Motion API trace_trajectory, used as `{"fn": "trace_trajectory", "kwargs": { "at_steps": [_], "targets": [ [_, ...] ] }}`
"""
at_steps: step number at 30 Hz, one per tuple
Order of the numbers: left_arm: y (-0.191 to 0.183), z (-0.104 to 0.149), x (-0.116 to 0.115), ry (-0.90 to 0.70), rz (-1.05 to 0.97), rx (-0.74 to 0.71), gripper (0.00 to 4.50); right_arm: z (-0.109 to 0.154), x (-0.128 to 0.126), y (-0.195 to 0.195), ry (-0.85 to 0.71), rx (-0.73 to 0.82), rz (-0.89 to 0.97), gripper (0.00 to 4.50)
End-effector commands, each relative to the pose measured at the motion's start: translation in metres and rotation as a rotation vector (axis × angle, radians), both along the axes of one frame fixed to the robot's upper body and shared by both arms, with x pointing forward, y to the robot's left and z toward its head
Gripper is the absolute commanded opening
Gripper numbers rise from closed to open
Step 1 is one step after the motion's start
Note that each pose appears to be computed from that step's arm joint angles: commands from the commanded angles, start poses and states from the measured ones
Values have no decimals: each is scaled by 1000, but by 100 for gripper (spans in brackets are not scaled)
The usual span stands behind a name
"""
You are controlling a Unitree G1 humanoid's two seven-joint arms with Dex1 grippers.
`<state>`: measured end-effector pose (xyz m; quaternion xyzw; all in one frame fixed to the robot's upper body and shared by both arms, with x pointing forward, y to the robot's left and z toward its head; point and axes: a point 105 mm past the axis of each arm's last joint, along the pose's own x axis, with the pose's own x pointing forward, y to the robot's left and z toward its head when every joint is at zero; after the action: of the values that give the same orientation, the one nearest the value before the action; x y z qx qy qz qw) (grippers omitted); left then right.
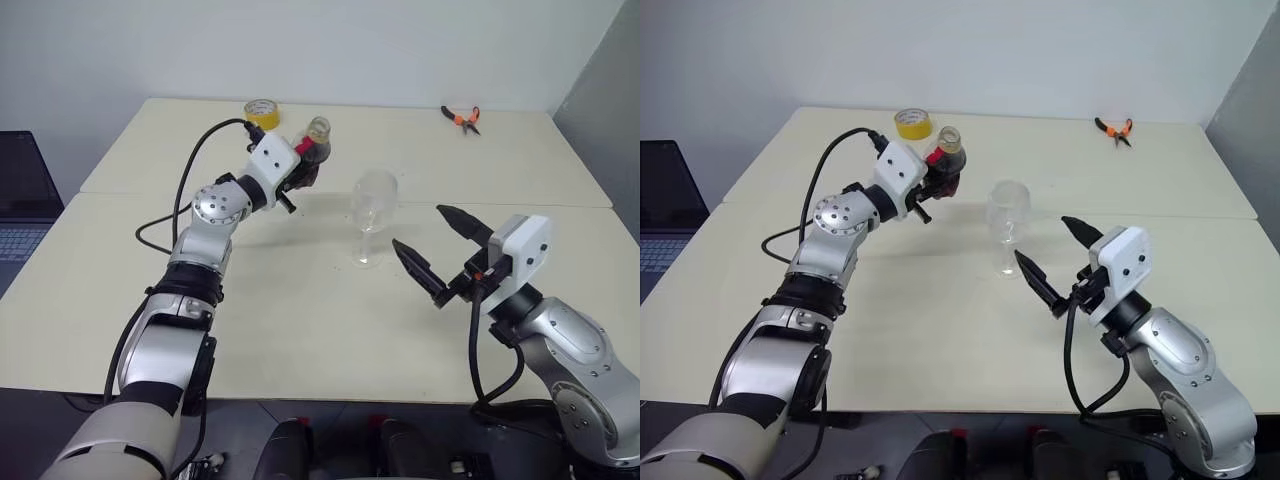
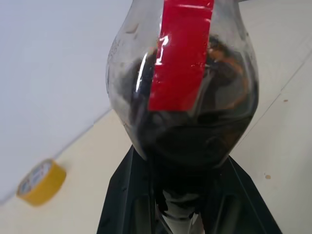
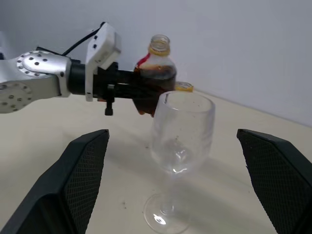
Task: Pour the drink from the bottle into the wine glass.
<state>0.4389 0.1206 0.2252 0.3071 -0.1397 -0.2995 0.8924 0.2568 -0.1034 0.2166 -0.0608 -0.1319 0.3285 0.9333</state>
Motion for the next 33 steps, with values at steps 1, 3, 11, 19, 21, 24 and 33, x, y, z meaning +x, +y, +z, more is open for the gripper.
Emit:
{"fn": "trace_trajectory", "kwargs": {
  "at_steps": [1, 3, 11, 19, 21, 24, 33],
  "targets": [
    [-9, 29, -2, -129, -39, 51, 74, 8, 1, 5, -49, 19, 1, 450],
    [-11, 32, -2, -155, -49, 81, 74, 6, 5, 6, -47, 25, -12, 450],
    [-27, 39, -3, -256, -95, 199, 74, 1, 17, 5, -73, 31, -77, 450],
    [-36, 47, -7, -386, -118, 331, 67, 0, 19, 10, -80, 42, -73, 450],
    [-38, 47, -8, -415, -125, 359, 67, -1, 20, 11, -80, 43, -76, 450],
    [-38, 50, -8, -449, -124, 393, 67, -1, 20, 12, -79, 48, -80, 450],
    [-35, 58, -9, -563, -96, 503, 67, -3, 21, 18, -75, 58, -72, 450]
  ]
}}
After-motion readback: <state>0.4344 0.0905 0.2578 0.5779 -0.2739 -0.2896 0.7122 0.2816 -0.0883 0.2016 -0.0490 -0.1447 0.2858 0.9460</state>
